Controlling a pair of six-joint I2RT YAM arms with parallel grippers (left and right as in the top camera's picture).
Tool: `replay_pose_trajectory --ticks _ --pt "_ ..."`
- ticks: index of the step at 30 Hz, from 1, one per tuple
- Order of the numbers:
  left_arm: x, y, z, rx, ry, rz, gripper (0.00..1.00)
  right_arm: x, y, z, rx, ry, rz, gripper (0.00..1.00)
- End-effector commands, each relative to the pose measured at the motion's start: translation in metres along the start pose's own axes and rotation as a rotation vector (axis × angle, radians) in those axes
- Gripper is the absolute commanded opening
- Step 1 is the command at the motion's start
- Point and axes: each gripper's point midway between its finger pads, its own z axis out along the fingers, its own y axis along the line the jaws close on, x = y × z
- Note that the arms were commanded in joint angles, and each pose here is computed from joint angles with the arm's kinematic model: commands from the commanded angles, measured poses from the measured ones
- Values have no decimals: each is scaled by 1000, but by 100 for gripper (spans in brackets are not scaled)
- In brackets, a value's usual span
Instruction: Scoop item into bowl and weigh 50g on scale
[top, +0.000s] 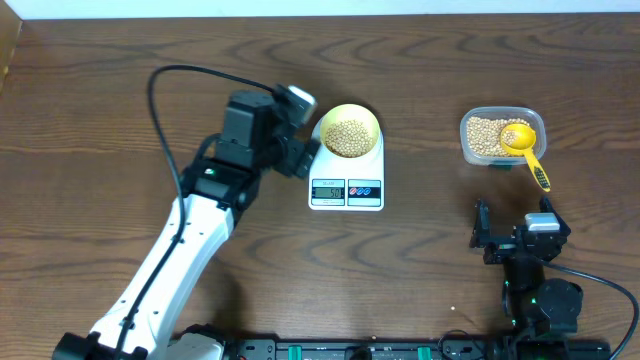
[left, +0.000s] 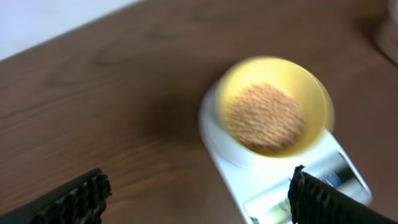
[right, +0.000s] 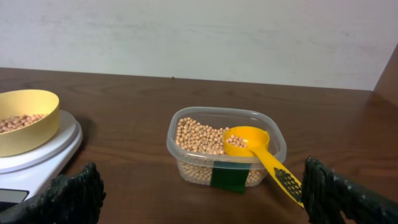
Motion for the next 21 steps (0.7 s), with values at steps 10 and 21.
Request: replay_pose_trajectory --ticks 10,21 --pt "-24 55 -45 -183 -135 -155 94 1 2 0 -5 1 -13 99" --pt "-14 89 -107 -411 -315 -321 94 1 2 0 -5 1 -13 99"
